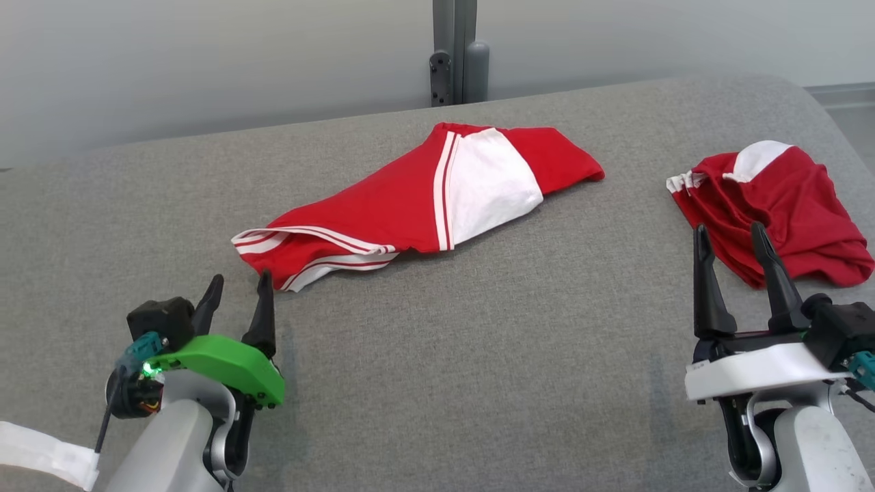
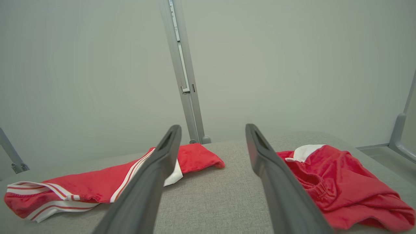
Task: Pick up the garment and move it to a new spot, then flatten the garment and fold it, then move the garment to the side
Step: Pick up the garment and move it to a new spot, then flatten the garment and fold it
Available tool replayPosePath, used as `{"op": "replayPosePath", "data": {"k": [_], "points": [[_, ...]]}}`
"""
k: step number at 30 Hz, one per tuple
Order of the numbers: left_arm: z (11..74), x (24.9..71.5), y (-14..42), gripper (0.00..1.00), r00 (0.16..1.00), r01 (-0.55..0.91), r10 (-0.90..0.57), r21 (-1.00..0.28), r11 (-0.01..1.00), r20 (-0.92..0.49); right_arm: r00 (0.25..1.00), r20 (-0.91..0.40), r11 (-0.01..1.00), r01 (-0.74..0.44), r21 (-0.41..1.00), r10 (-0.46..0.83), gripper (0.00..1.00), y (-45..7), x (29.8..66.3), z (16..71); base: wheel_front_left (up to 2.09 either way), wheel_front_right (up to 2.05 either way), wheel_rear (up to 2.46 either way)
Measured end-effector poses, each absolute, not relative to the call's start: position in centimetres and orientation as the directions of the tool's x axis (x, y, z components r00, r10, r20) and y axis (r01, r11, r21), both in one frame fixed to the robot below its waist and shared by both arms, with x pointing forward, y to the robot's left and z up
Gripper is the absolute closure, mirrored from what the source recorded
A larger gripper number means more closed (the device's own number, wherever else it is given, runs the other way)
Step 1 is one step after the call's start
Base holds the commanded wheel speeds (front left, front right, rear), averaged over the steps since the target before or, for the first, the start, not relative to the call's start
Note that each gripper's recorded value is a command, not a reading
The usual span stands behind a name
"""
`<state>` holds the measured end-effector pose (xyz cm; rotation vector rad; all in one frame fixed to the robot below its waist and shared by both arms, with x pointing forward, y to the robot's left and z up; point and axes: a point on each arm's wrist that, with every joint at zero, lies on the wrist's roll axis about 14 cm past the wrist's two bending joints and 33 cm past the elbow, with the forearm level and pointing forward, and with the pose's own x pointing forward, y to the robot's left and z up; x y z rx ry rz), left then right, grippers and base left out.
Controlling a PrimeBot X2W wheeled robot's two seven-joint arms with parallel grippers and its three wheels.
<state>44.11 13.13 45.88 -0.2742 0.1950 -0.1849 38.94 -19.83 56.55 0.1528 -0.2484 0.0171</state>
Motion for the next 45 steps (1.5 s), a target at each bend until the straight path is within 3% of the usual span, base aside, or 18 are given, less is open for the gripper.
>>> {"op": "replayPosePath", "data": {"k": [14, 24, 45], "points": [[51.4, 38.9, 13.9, 0.00, 0.993, 0.120, -0.111, -0.276, 0.954, 0.050, 0.973, 0.212, 0.987, -0.113, 0.118, 0.086, 0.00, -16.9, 37.7, 56.0, 0.00, 0.00, 0.00], [51.6, 36.2, 14.4, 0.00, 0.996, 0.064, -0.046, -0.248, 0.967, 0.075, 0.976, 0.174, 0.974, -0.159, 0.163, 0.131, 0.00, -15.1, 37.3, 54.0, 0.00, 0.00, 0.00], [51.0, 36.1, 15.0, 0.00, 0.998, 0.039, -0.024, -0.235, 0.971, 0.066, 0.979, 0.146, 0.972, -0.163, 0.169, 0.139, 0.00, -14.7, 37.4, 52.7, 0.00, 0.00, 0.00]]}}
